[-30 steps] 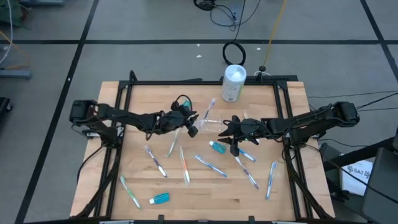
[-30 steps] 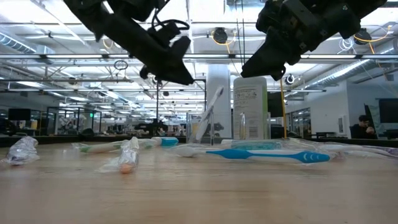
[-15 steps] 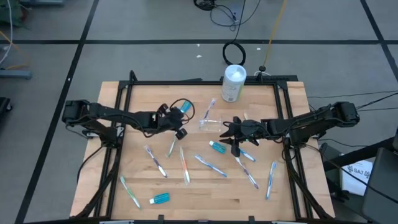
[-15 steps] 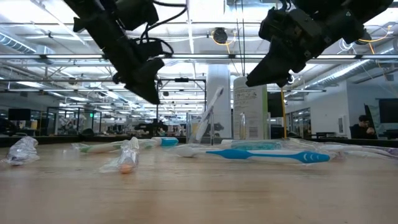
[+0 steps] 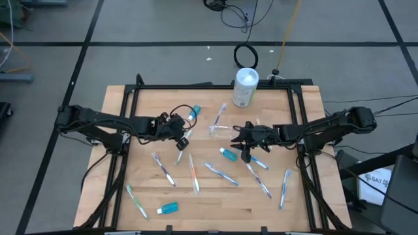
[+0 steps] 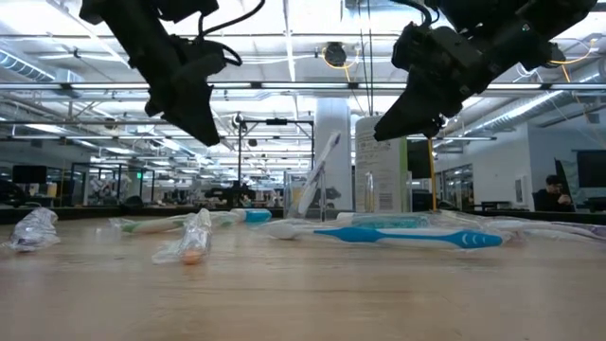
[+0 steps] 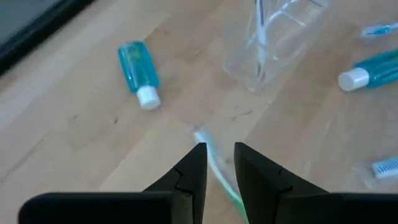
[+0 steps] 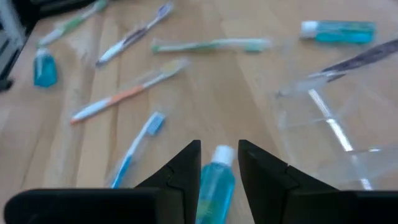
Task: Pick & Place toothbrushing station
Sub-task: Put the top blue mouthwash into the transparent organizer
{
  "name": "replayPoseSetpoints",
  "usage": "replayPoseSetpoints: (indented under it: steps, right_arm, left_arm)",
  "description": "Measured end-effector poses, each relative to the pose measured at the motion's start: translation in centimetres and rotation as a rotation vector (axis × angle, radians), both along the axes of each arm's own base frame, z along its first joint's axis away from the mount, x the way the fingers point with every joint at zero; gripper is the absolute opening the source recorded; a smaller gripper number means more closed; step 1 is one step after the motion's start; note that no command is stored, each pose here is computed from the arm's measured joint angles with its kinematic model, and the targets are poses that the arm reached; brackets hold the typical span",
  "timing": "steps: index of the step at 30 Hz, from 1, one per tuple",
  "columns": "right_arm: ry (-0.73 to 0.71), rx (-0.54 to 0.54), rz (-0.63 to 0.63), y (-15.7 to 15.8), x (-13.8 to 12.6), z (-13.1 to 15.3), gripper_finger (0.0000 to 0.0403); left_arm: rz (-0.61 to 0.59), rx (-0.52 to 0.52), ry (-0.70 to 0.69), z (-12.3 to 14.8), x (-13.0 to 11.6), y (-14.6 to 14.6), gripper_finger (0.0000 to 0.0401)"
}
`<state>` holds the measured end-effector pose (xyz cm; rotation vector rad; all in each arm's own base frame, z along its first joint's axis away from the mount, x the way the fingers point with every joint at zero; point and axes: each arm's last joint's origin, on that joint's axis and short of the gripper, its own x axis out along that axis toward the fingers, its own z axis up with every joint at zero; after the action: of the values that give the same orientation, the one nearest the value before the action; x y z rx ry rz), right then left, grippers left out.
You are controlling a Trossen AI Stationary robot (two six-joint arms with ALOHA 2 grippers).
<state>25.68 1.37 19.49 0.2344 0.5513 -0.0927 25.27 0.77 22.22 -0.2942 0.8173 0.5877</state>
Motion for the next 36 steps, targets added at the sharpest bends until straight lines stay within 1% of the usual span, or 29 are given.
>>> replayPoseSetpoints:
  steps: [4, 8, 12, 16, 20, 23, 27, 29, 33, 36]
  right_arm:
    - [-0.030, -0.026, 0.041, 0.6, 0.6, -0.3, 0.0132]
    - [-0.062, 0.030, 0.122, 1.0, 1.3, -0.7, 0.0165]
    - [-0.113, 0.054, 0.120, 1.1, 1.7, -0.5, 0.0191]
    - [-0.140, 0.050, 0.131, 1.4, 2.2, 0.4, 0.0200]
    - [-0.169, 0.014, 0.191, 2.6, 2.8, 1.8, 0.0198]
    - [-0.123, -0.013, 0.187, 3.2, 2.8, 2.0, 0.0198]
    - [-0.009, -0.011, 0.131, 3.7, 2.2, 1.1, 0.0197]
    - [0.060, -0.008, 0.088, 3.8, 1.9, 0.3, 0.0197]
    - [0.148, -0.043, 0.025, 3.6, 2.0, -1.3, 0.0197]
    - [0.142, -0.066, 0.017, 3.1, 2.8, -1.9, 0.0197]
  left_arm:
    - [-0.018, -0.002, 0.029, -0.6, 0.3, -0.3, 0.0088]
    - [-0.059, 0.031, 0.052, -0.7, 0.3, -0.2, 0.0088]
    - [-0.072, 0.012, 0.063, -0.7, 0.3, 0.4, 0.0088]
    - [-0.114, -0.013, 0.091, -1.1, 0.4, 1.1, 0.0088]
    - [-0.158, -0.020, 0.130, -1.5, 0.5, 2.0, 0.0088]
    - [-0.195, -0.027, 0.151, -1.7, 0.5, 2.5, 0.0088]
    - [-0.268, -0.054, 0.145, -1.6, 0.5, 3.1, 0.0088]
    - [-0.281, -0.065, 0.146, -1.7, 0.4, 3.5, 0.0088]
    - [-0.283, -0.030, 0.141, -1.6, 0.5, 3.8, 0.0088]
    - [-0.287, -0.006, 0.139, -1.5, 0.6, 3.9, 0.0088]
